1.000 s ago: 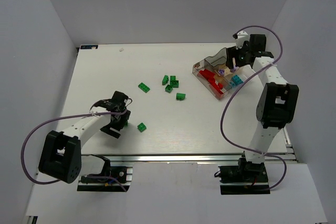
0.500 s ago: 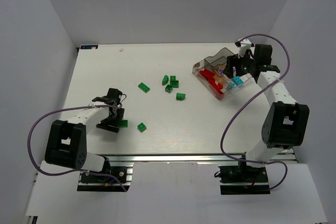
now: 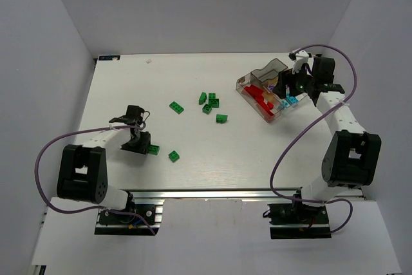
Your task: Sort the legos into containers by color
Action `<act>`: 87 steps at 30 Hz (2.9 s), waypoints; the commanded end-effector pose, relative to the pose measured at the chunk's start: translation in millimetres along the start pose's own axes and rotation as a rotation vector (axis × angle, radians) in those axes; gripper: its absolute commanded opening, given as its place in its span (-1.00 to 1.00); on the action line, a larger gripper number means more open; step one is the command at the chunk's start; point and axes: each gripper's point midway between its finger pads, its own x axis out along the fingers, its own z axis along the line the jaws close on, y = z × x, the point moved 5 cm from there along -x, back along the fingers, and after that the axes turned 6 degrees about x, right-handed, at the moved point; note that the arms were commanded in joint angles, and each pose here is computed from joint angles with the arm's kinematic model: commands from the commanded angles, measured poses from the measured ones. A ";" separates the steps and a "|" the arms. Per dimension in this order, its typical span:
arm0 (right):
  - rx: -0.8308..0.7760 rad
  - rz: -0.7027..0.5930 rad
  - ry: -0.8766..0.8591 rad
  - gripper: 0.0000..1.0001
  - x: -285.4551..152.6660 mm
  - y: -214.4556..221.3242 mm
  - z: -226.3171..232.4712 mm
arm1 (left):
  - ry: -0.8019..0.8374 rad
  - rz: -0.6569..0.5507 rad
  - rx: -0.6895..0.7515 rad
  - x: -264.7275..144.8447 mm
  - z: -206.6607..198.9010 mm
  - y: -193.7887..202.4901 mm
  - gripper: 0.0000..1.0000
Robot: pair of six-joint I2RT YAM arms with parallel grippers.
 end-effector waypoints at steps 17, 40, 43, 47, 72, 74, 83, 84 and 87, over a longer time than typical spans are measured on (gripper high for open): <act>0.036 -0.193 -0.021 -0.98 -34.9 -32.0 -2.1 | 1.296 0.194 0.899 -160.8 -270.1 105.9 -1.00; 0.136 -0.235 0.034 -0.95 -54.9 -12.3 -12.2 | 1.655 -0.287 0.571 -151.9 -433.9 237.1 -1.00; 0.142 -0.225 0.007 -0.72 -48.0 -7.0 -11.6 | 1.648 -0.318 0.505 -144.4 -434.8 243.7 -1.00; 0.164 -0.208 -0.016 -0.64 -38.8 -3.3 -13.6 | 1.648 -0.305 0.434 -135.0 -433.9 255.3 -1.00; 0.207 -0.158 -0.059 -0.61 -27.1 17.5 -12.7 | 1.679 -0.103 0.405 -96.7 -418.2 297.6 -1.00; 0.211 -0.157 -0.059 -0.60 -27.2 18.3 -12.2 | 1.679 -0.088 0.404 -95.7 -417.5 299.0 -1.00; 0.212 -0.157 -0.064 -0.59 -27.1 18.4 -12.1 | 1.653 -0.071 0.418 -86.1 -411.1 313.8 -1.00; 0.211 -0.159 -0.062 -0.59 -27.8 18.1 -12.5 | 1.646 -0.075 0.422 -85.0 -411.1 313.7 -1.00; 0.213 -0.158 -0.066 -0.59 -28.4 18.3 -11.5 | 1.640 -0.084 0.413 -83.9 -411.9 312.6 -1.00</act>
